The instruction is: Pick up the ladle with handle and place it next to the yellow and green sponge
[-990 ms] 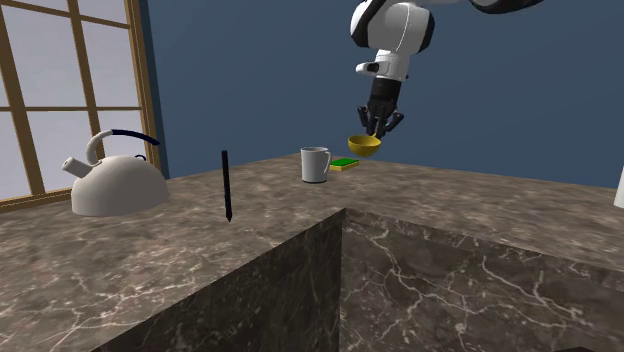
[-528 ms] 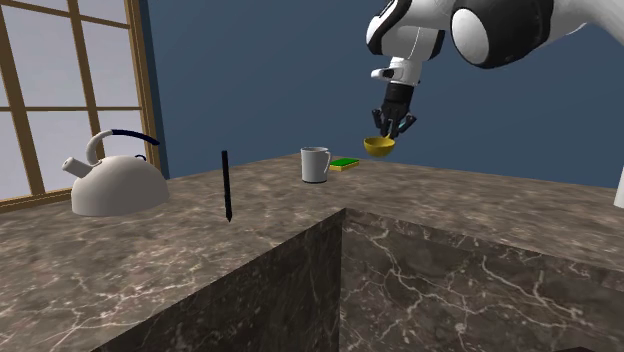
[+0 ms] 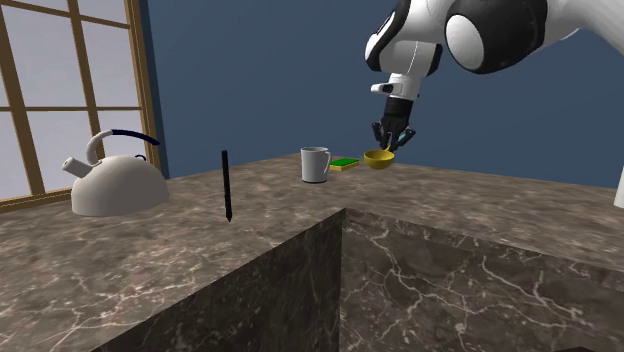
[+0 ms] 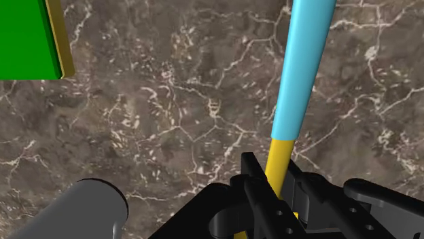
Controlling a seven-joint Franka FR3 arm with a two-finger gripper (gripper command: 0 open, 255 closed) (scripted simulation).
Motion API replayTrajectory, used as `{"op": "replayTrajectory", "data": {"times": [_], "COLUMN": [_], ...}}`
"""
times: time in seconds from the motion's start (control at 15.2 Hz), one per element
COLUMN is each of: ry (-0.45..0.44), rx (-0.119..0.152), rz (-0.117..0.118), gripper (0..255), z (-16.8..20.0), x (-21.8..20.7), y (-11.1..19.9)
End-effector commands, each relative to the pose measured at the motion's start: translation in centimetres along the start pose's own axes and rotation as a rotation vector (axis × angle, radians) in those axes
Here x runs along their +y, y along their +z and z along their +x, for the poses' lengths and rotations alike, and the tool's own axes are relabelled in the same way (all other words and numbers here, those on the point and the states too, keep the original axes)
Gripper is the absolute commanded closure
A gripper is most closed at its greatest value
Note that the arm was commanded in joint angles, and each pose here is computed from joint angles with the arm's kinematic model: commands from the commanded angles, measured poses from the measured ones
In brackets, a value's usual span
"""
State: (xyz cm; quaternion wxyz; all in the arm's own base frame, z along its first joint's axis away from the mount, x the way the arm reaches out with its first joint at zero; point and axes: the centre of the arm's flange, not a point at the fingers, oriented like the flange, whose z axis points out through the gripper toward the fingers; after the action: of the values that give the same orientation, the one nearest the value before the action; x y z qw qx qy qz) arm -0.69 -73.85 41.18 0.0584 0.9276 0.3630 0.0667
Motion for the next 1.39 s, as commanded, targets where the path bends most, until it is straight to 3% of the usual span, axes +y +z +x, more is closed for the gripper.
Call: {"op": "replayTrajectory", "data": {"times": [0.0, 0.73, 1.19, 1.25, 1.32], "ry": [0.000, 0.000, 0.000, 0.000, 0.000], "rx": [0.000, 0.000, 0.000, 0.000, 0.000], "rz": [0.000, 0.000, 0.000, 0.000, 0.000], "gripper": [255, 255, 255, 0, 0], "z": [-0.1, -0.6, -0.6, -0.6, -0.6], "x": [-0.1, -1.0, -1.0, -1.0, -1.0], "y": [1.1, 6.7, 6.7, 6.7, 6.7]}}
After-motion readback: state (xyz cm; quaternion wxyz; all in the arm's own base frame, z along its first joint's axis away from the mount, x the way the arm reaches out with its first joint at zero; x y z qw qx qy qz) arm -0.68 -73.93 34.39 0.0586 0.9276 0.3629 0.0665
